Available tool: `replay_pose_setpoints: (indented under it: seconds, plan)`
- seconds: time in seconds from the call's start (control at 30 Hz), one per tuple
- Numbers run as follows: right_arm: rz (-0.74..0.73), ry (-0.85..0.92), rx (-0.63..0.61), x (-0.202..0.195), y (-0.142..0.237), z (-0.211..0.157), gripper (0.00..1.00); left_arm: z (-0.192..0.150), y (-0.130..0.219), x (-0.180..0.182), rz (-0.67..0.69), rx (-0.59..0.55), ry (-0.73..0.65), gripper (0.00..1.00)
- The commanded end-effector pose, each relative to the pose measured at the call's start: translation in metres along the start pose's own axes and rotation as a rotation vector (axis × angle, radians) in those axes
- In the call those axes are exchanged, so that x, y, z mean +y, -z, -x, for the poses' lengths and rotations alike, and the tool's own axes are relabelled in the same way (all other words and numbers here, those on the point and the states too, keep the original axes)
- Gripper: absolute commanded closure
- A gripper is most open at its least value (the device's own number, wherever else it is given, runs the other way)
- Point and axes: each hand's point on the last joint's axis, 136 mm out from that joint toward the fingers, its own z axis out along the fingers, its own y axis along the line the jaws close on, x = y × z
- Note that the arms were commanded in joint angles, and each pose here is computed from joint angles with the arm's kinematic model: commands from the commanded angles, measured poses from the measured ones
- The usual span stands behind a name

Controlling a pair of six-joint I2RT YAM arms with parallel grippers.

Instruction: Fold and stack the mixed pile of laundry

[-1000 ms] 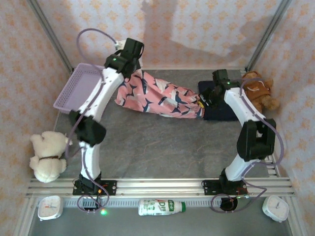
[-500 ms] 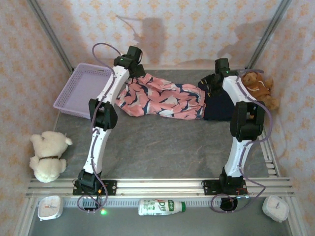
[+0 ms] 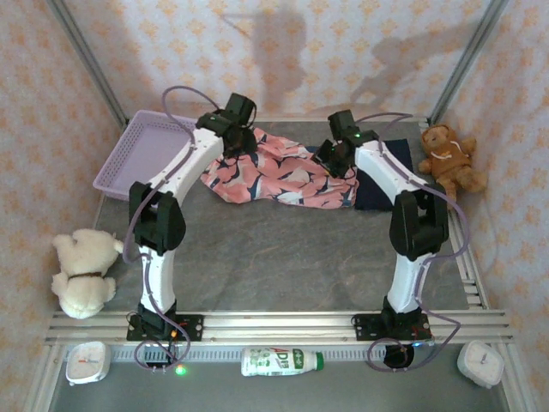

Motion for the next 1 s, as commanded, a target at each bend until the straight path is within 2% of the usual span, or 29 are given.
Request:
replay_pose_setpoints:
  seconds: [0.0,0.1,0.2,0.3,0.4,0.57,0.67,0.87,0.97]
  plan:
    - [-0.058,0.029,0.036,-0.008,-0.034,0.000,0.61,-0.016,-0.044,0.006,0.030,0.060,-0.001,0.72]
    - [-0.162,0.048,0.019,-0.022,-0.051,0.012,0.68,-0.020,-0.070,0.015,0.105,0.090,-0.036,0.75]
    - [-0.241,0.017,-0.038,-0.037,-0.059,0.036,0.69,-0.021,-0.095,0.026,0.187,0.113,-0.093,0.76]
    - [-0.211,-0.053,-0.051,-0.039,-0.067,0.047,0.69,-0.020,-0.116,0.042,0.261,0.130,-0.095,0.76]
    - [-0.162,-0.050,0.009,-0.029,-0.079,0.033,0.68,-0.025,-0.127,0.065,0.345,0.164,-0.068,0.76]
    - [-0.190,0.049,0.113,-0.026,-0.095,-0.007,0.66,-0.049,-0.111,0.109,0.452,0.195,-0.074,0.75]
    - [-0.231,0.086,0.168,-0.033,-0.102,-0.029,0.64,-0.079,-0.090,0.136,0.491,0.213,-0.071,0.74]
    - [-0.339,0.125,0.240,-0.073,-0.093,-0.062,0.62,-0.147,-0.060,0.168,0.486,0.278,0.021,0.73]
    - [-0.366,0.133,0.267,-0.095,-0.079,-0.080,0.60,-0.170,-0.039,0.180,0.506,0.278,0.030,0.73]
